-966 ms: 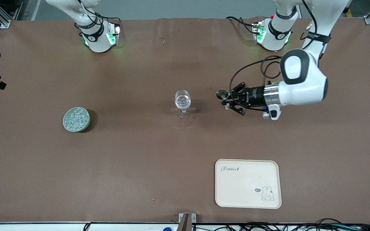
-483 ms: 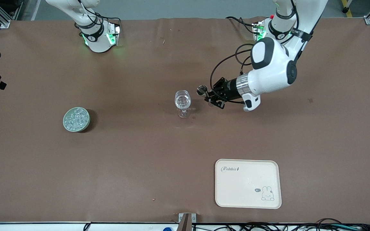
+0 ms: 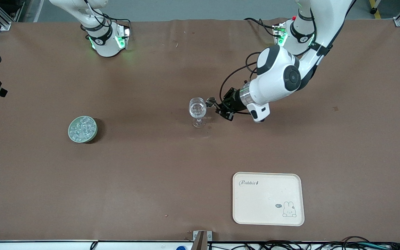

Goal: Pour wine and add ice with both arms
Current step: 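Tilt the jigger over the wine glass rim with the left gripper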

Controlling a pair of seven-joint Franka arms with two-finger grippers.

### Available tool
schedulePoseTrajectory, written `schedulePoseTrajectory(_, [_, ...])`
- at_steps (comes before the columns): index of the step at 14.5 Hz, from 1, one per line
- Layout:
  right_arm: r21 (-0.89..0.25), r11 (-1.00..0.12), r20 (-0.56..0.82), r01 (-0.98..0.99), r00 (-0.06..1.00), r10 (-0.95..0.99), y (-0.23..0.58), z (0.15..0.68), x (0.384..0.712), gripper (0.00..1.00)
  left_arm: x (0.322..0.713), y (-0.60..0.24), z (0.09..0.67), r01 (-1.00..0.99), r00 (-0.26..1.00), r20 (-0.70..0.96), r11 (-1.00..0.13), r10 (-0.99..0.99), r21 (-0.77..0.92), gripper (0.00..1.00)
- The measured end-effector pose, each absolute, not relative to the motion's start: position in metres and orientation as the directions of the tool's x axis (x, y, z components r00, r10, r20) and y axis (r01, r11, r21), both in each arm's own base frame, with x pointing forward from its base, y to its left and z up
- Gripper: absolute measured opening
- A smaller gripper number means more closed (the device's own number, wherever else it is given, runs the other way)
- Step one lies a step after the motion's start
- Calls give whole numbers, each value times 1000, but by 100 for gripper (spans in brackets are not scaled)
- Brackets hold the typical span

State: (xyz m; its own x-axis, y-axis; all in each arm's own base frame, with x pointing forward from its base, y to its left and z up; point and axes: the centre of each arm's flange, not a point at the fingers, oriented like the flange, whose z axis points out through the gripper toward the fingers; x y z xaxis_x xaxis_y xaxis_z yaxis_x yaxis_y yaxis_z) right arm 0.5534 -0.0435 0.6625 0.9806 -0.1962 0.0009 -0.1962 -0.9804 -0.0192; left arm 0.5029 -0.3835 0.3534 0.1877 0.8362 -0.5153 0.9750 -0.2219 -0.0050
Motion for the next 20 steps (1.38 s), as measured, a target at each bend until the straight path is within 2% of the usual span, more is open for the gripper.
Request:
schedulePoseTrajectory(10, [-19,-982,-1,-187,982,-187,-44,662,553,21,498,-429,344,973,220,-380,-231,898,18,21])
schedulePoseTrajectory(20, [-19,-982,-1,-187,982,-187,-44,662,553,21,498,-434,351,966,254,-360,-255,898,45,21])
